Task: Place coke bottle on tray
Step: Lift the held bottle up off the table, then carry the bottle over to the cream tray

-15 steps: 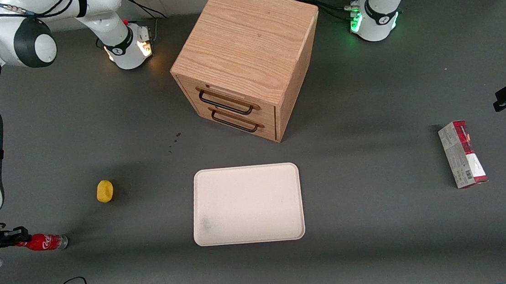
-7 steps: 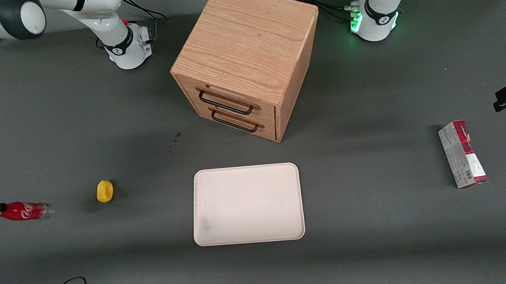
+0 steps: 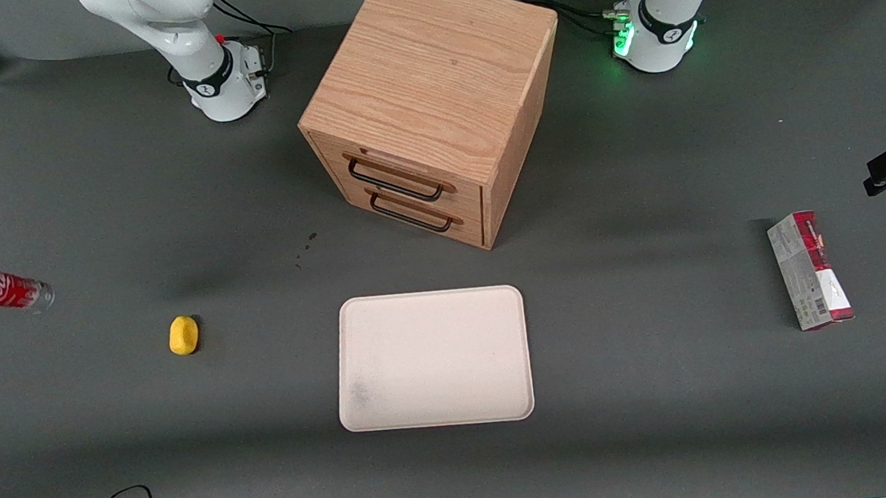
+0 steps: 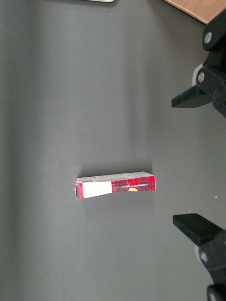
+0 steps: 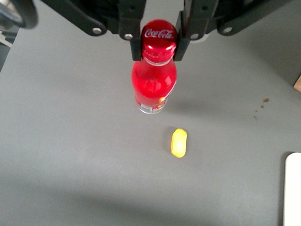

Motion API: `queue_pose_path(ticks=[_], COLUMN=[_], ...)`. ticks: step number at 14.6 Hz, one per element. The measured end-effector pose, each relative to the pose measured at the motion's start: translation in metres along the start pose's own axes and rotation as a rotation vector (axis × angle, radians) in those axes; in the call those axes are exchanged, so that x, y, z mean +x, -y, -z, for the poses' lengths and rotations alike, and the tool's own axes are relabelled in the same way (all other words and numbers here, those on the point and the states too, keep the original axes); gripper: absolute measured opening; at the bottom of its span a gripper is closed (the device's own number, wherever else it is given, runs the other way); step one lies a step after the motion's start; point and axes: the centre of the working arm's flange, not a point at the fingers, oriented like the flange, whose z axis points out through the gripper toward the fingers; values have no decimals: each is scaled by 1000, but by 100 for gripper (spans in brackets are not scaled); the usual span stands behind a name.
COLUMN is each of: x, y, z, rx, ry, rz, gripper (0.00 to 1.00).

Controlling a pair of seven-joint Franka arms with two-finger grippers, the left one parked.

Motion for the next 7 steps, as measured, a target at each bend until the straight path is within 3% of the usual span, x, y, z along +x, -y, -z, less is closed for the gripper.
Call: queue_pose_path(ticks=[3,7], x=[-13,36], y=[15,85], z=[7,-11], rx=[1,2], ry=[-6,8], rz=[-33,-116], gripper=[31,31])
